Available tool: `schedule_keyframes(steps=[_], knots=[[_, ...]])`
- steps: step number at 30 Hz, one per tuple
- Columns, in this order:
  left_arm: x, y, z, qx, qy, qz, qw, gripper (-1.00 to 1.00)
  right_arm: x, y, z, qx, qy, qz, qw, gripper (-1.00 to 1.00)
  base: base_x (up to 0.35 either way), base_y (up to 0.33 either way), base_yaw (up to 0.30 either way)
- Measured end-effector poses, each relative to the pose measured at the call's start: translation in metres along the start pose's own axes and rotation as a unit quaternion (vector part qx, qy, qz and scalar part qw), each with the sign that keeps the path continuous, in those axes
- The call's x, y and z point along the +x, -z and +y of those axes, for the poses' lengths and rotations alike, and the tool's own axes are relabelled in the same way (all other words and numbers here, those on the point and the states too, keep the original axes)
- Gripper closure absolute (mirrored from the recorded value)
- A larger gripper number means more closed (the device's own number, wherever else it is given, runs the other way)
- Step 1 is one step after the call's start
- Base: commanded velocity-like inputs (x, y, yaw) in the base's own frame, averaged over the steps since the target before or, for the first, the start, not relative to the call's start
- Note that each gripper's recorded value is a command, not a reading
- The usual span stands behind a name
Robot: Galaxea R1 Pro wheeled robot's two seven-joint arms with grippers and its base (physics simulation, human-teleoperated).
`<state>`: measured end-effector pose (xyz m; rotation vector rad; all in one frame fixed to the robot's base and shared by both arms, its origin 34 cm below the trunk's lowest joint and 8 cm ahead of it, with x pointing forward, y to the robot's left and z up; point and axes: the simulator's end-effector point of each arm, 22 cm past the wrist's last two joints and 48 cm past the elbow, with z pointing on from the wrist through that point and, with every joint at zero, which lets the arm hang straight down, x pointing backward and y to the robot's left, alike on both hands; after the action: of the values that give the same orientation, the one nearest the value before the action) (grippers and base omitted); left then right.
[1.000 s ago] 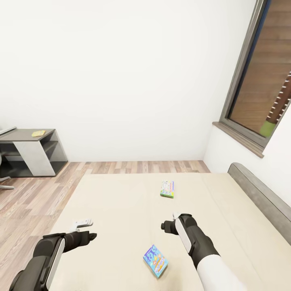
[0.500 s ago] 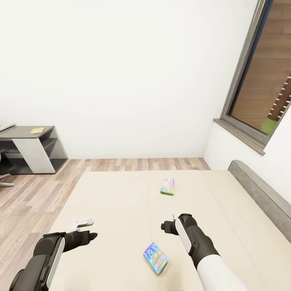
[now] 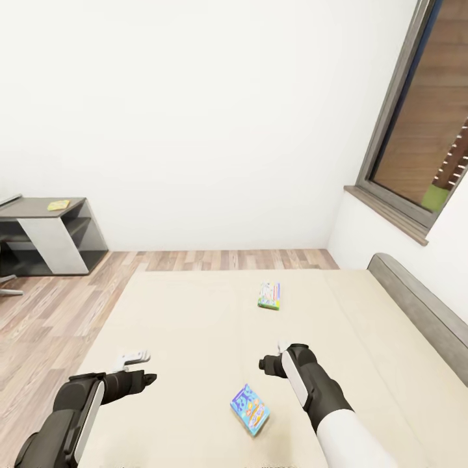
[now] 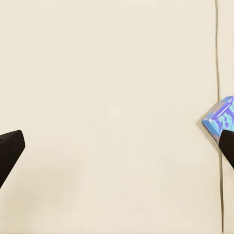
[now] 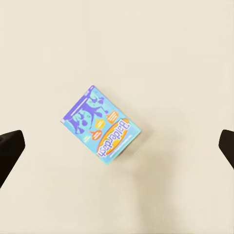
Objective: Put all the toys in the child's room - the three board games (two on the bed and one on the table), the two jigsaw puzzles on the table, and the tennis ball on the table - inside the toy box on the table in the child's room.
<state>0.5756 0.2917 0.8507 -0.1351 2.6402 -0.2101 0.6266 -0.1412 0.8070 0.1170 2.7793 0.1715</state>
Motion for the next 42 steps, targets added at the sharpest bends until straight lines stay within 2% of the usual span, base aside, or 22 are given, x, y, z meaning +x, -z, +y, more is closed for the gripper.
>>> schedule_keyframes(steps=[42], knots=[[0.026,-0.02,0.002,0.003,0.007,0.041,0.9991,-1.0,0.025,-0.028,-0.005,0.003,-0.004,0.033,0.9994,-1.0,0.0,0.0,0.0]])
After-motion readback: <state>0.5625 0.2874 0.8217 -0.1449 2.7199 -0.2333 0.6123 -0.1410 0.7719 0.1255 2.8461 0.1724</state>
